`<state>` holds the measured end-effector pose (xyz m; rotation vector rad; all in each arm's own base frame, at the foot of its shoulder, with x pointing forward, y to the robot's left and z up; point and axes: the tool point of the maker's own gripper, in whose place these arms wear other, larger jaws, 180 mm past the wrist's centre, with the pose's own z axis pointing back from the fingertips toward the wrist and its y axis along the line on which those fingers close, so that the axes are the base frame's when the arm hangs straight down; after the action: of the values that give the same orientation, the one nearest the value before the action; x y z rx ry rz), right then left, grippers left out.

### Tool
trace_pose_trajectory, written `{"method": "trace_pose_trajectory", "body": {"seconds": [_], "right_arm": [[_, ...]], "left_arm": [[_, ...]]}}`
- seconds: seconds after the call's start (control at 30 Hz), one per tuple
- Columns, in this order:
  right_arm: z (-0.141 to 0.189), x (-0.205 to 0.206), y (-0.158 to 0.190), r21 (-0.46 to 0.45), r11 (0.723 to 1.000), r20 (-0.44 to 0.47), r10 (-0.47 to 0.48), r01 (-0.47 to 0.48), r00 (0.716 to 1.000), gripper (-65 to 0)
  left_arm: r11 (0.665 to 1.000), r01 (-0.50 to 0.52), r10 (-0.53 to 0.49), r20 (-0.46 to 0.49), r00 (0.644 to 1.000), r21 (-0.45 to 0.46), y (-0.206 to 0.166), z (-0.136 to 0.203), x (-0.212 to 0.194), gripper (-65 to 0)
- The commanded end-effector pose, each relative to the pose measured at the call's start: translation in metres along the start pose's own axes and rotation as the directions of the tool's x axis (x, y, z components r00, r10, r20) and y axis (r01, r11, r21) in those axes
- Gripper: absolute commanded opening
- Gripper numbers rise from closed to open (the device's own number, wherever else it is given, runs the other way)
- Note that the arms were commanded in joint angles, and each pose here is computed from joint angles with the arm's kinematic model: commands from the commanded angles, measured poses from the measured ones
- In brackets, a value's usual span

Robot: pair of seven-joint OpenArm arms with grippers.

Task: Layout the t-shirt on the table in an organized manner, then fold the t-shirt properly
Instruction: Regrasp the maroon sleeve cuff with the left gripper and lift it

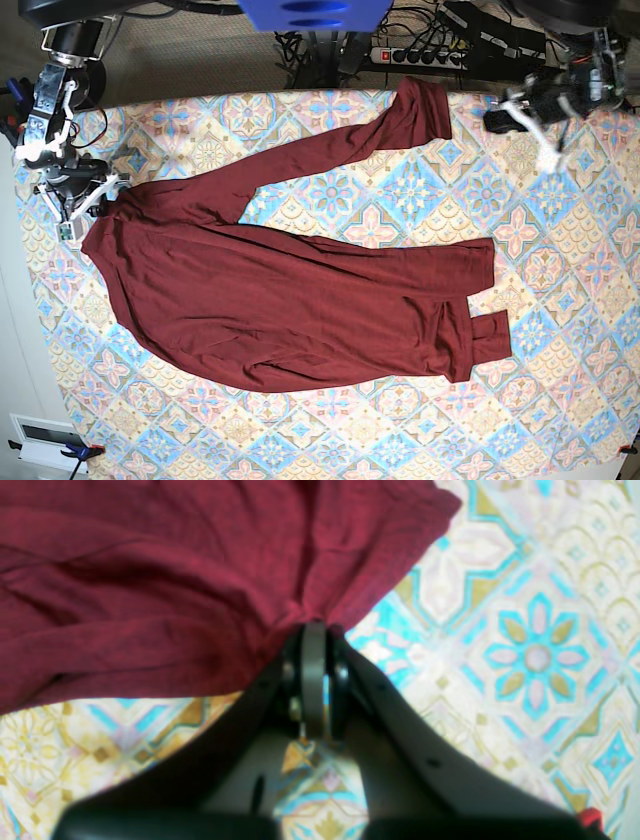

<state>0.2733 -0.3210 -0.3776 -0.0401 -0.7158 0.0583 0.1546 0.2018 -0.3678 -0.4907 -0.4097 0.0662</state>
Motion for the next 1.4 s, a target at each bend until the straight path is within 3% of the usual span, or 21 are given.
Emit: {"method": "trace_pose_trajectory", "body": {"seconds": [0.0,0.07,0.2,0.3,0.47,0.83,1.07,1.2,1.37], "right_arm": [[0.005,0.017,-0.01,-0.023,1.0,0.044,0.019,-0.018,0.999,-65.0],[0.005,0.016,-0.009,-0.022,1.0,0.043,0.02,-0.019,0.999,-65.0],[0.005,0.016,-0.009,-0.022,1.0,0.043,0.02,-0.019,0.999,-65.0],[0.005,0.017,-0.01,-0.023,1.0,0.044,0.019,-0.018,0.999,-65.0],[0.005,0.017,-0.01,-0.023,1.0,0.044,0.019,-0.018,0.999,-65.0],[0.005,0.015,-0.01,-0.021,1.0,0.039,0.017,-0.016,0.999,-65.0],[0.005,0.016,-0.009,-0.022,1.0,0.043,0.02,-0.019,0.999,-65.0],[0.005,0.016,-0.009,-0.022,1.0,0.043,0.02,-0.019,0.999,-65.0],[0.005,0.017,-0.009,-0.021,1.0,0.045,0.019,-0.018,0.999,-65.0]], "left_arm": [[0.997,0.069,-0.068,-0.027,0.997,0.03,-0.003,0.002,-0.002,-61.7],[0.984,0.174,-0.169,-0.09,0.981,0.045,-0.011,-0.005,-0.011,-57.8],[0.935,0.353,-0.346,-0.232,0.909,-0.014,-0.03,-0.027,-0.038,-46.3],[0.895,0.446,-0.436,-0.261,0.861,-0.023,-0.034,-0.036,-0.048,-40.9],[0.815,0.577,-0.567,-0.274,0.777,-0.049,-0.051,-0.048,-0.059,-40.8],[0.591,0.805,-0.785,-0.262,0.562,-0.045,-0.071,-0.07,-0.076,-40.8],[0.522,0.853,-0.823,-0.256,0.508,0.013,-0.069,-0.075,-0.065,-42.5],[0.5,0.865,-0.827,-0.276,0.49,0.037,-0.061,-0.076,-0.062,-51.6],[0.491,0.869,-0.832,-0.263,0.488,0.057,-0.062,-0.077,-0.051,-51.2]]}}
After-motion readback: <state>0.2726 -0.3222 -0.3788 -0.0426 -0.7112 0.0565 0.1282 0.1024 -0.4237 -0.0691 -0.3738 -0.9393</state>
